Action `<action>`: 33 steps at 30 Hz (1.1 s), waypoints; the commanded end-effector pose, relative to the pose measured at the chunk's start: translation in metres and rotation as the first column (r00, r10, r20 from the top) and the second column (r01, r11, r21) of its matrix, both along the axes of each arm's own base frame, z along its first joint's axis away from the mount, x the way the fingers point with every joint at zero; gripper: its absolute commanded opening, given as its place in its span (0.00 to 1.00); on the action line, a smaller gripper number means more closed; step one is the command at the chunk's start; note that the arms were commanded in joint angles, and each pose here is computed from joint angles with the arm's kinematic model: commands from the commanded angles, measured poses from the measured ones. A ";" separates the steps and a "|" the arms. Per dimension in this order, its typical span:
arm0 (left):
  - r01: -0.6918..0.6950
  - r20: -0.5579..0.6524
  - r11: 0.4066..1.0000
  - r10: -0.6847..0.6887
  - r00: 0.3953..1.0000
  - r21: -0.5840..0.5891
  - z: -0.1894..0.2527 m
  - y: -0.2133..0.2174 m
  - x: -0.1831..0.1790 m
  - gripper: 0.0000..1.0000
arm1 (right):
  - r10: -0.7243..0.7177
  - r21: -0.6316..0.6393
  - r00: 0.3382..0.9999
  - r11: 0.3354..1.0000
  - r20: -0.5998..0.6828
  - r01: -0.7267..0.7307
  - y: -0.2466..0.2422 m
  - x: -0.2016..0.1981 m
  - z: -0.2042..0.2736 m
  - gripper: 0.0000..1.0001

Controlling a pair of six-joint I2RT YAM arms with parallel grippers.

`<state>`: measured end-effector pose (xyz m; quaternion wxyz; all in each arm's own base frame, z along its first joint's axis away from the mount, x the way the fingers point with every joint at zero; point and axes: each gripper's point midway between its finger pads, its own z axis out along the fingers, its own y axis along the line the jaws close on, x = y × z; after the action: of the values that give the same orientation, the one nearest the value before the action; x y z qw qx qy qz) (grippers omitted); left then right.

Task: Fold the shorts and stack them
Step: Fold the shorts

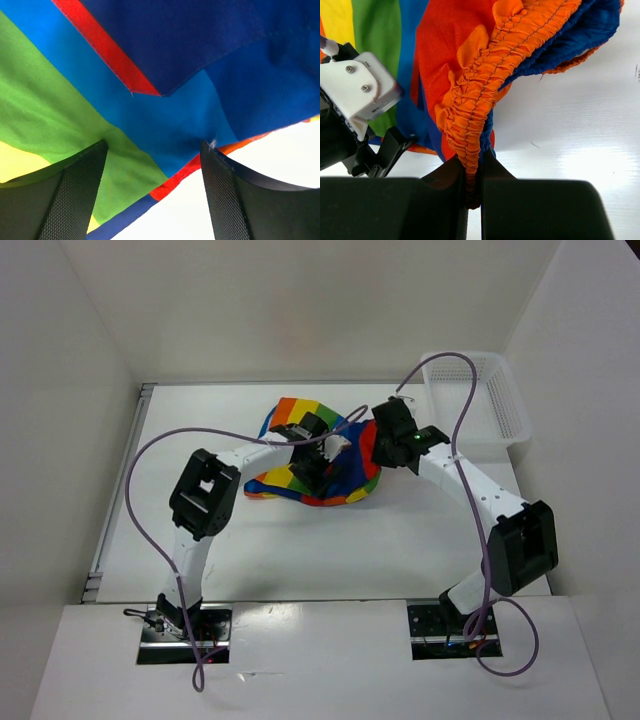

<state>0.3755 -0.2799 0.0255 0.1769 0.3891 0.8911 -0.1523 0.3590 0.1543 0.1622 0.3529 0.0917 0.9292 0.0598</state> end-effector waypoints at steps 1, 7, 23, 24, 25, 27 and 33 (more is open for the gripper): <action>0.029 -0.066 0.997 -0.024 0.998 0.069 -0.027 0.003 -0.027 0.82 | -0.012 0.056 0.998 0.998 0.063 0.009 0.003 0.005 0.014 0.00; 0.029 -0.083 1.000 -0.028 0.996 0.003 0.005 0.001 -0.034 0.81 | -0.065 0.064 0.995 0.996 0.080 0.060 -0.018 0.009 0.019 0.00; -0.417 0.114 0.900 0.431 0.895 -0.126 0.083 0.125 0.086 0.92 | -0.063 -0.064 0.983 0.995 0.175 0.075 -0.085 0.024 0.066 0.00; -0.405 0.090 0.904 0.418 0.904 -0.137 0.075 0.120 0.087 0.92 | -0.049 -0.047 0.983 0.997 0.179 0.058 -0.081 0.025 0.070 0.00; -0.366 0.047 0.911 0.381 0.923 -0.190 0.073 0.106 0.083 0.94 | -0.028 -0.040 0.980 0.999 0.195 0.037 -0.077 0.031 0.076 0.00; -0.329 -0.008 0.919 0.335 0.942 -0.220 0.061 0.085 0.076 0.97 | -0.005 -0.036 0.979 0.999 0.206 0.013 -0.070 0.036 0.082 0.00; -0.372 0.034 0.917 0.381 0.924 -0.143 0.037 0.080 0.090 0.97 | 0.075 -0.030 0.967 0.997 0.244 -0.070 -0.043 0.054 0.103 0.00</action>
<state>0.4475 -0.1925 0.0543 0.2244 0.2137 0.9353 -0.1710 0.3991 0.0958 0.2366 0.4295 0.0743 0.8984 0.0534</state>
